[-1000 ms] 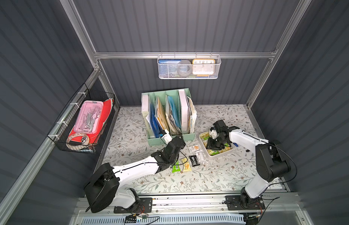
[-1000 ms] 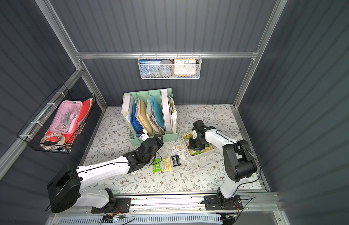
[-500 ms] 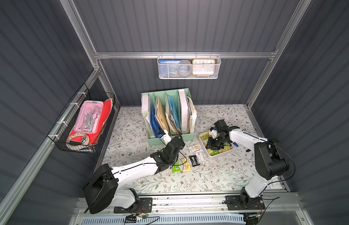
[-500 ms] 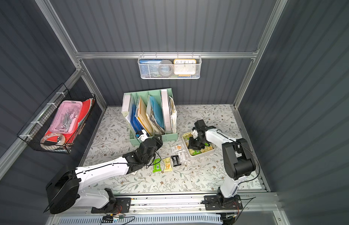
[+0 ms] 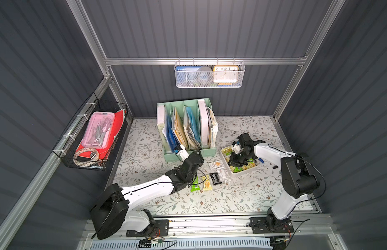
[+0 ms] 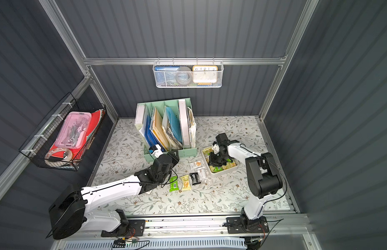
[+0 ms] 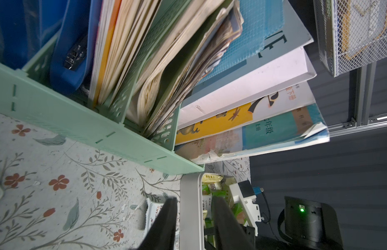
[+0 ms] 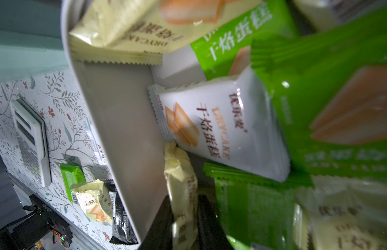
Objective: Take the cookies out of the storage box
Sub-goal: Pick up the cookie from the storage box.
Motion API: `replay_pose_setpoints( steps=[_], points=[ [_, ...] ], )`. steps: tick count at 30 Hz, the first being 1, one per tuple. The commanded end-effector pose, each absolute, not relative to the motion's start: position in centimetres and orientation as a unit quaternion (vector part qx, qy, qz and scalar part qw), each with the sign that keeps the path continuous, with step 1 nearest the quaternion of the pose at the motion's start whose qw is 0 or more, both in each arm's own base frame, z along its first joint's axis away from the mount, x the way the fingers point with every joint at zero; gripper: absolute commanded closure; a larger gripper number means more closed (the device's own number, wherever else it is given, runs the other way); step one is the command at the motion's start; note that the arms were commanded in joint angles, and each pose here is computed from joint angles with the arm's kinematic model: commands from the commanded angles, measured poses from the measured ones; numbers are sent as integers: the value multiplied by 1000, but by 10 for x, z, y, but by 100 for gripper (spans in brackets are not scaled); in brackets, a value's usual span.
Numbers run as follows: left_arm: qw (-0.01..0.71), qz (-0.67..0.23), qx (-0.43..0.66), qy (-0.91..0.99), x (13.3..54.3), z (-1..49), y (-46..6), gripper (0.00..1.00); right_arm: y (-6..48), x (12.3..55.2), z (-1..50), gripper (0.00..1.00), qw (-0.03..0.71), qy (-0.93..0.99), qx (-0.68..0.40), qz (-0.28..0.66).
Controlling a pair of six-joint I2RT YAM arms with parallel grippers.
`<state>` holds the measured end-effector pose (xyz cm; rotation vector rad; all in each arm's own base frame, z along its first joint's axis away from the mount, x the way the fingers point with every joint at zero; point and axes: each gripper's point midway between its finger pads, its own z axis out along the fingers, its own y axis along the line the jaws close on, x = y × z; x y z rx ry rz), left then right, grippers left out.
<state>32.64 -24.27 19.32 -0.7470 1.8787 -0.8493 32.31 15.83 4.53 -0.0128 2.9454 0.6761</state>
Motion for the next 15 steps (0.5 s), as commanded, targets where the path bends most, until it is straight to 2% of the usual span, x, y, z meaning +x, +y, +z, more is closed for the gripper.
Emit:
replay_pose_setpoints(
  steps=[1,15],
  points=[
    [460,-335,-313,760,323,192,-232,67,155,321,56,80,65,973,-5,220],
    [455,-316,-339,761,318,185,-218,68,140,321,105,81,126,964,18,233]
  ],
)
